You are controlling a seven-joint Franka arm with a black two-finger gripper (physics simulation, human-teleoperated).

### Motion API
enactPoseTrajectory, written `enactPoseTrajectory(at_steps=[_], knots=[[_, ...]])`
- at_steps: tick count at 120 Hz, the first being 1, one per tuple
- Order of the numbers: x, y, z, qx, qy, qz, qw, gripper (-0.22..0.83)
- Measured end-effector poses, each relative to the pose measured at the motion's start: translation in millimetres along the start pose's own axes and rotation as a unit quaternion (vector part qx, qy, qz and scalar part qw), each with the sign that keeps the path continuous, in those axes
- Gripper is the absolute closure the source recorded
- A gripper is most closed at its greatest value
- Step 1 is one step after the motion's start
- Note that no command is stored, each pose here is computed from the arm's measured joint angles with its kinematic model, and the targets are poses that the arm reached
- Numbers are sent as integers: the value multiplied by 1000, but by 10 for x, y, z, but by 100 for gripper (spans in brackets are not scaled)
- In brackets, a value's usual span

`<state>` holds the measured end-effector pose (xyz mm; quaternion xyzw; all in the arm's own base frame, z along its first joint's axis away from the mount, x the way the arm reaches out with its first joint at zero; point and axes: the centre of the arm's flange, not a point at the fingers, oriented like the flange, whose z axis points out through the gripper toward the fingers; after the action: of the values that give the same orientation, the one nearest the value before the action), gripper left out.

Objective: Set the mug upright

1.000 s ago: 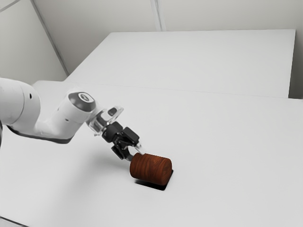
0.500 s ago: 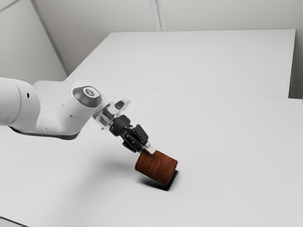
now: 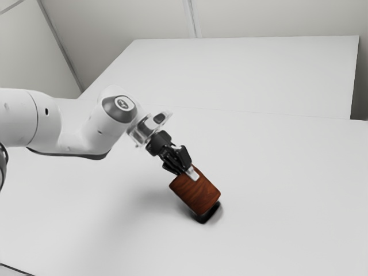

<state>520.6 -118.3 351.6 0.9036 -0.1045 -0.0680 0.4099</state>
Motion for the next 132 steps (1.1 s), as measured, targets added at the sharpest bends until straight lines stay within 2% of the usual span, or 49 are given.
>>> enactPoseTrajectory(at_steps=[19, 32, 42, 53, 65, 72, 81, 95, 118, 132], knots=[[-14, 130, -125, 22, -2, 12, 1000, 76], [-105, 363, -403, 124, -11, 56, 991, 77], [-142, 448, -549, 234, -24, 92, 968, 78], [-128, 509, -554, 343, -48, 129, 929, 78], [-77, 554, -486, 420, -63, 153, 892, 78], [-48, 553, -464, 447, -63, 157, 878, 78], [-15, 523, -453, 467, -59, 152, 869, 78], [17, 451, -445, 477, -47, 131, 868, 78], [55, 328, -393, 428, -15, 62, 901, 78], [89, 228, -329, 409, -3, 31, 912, 78]])
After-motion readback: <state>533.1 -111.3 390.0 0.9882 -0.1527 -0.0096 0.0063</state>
